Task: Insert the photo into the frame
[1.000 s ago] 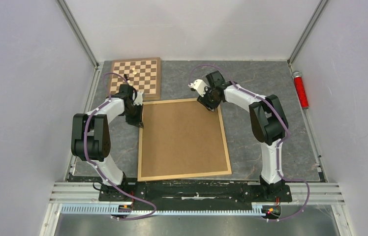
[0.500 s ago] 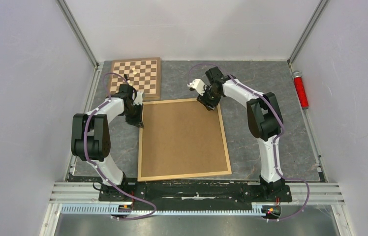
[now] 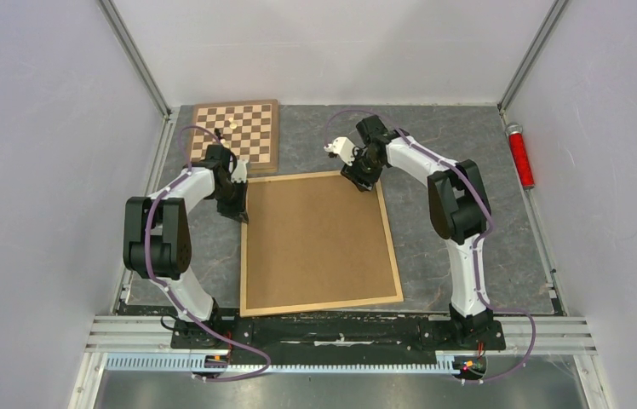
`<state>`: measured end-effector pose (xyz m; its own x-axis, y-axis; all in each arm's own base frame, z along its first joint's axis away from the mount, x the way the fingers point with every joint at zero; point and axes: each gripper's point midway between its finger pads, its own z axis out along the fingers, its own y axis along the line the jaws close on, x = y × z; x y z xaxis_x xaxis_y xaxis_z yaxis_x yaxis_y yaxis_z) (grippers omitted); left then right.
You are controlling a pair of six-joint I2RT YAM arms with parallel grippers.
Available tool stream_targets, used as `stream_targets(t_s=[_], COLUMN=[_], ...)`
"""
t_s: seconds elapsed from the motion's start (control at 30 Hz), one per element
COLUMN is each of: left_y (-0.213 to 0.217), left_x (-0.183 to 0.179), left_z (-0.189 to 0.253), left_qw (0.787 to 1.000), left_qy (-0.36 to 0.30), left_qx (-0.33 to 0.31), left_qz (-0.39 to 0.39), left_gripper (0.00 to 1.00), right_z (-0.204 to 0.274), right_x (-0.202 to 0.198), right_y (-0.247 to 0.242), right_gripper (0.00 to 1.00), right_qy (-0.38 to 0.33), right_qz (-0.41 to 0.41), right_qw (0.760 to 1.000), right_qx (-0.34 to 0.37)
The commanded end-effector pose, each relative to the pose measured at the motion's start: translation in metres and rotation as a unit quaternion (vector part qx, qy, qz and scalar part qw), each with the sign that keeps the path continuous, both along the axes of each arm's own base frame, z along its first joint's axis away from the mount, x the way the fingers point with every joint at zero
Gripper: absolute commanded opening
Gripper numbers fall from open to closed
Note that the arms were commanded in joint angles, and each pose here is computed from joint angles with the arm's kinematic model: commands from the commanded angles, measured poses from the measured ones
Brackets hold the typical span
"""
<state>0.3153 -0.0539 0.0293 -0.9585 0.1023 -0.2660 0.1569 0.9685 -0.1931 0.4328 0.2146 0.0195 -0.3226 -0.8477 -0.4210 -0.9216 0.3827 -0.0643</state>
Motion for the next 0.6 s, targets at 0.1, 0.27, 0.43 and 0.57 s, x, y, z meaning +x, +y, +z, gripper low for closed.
stream_targets(t_s=[0.1,0.27,0.43,0.57], left_y=[-0.036,-0.036,-0.034,-0.033], left_x=[0.019,0.023,0.023,0.025], left_z=[0.058,0.065,0.058,0.045], left_qw=[0.992,0.991,0.992,0.993], left_qy=[-0.070,-0.079,-0.072,-0.063], left_qx=[-0.077,-0.076,-0.071,-0.068], left_qz=[-0.070,-0.071,-0.072,-0.070], left_gripper=[0.05,0.21,0.23,0.19], right_z=[-0.046,-0.045,-0.048,-0.049], right_x=[-0.055,-0.052,-0.055,-0.057], right_y=[-0.011,-0.012,-0.011,-0.009], right_gripper=[0.49,0.49,0.48,0.48], right_qy=[0.095,0.091,0.096,0.099], right_qz=[-0.005,-0.007,-0.005,-0.004], right_qw=[0.994,0.995,0.994,0.994], right_qx=[-0.047,-0.051,-0.048,-0.041])
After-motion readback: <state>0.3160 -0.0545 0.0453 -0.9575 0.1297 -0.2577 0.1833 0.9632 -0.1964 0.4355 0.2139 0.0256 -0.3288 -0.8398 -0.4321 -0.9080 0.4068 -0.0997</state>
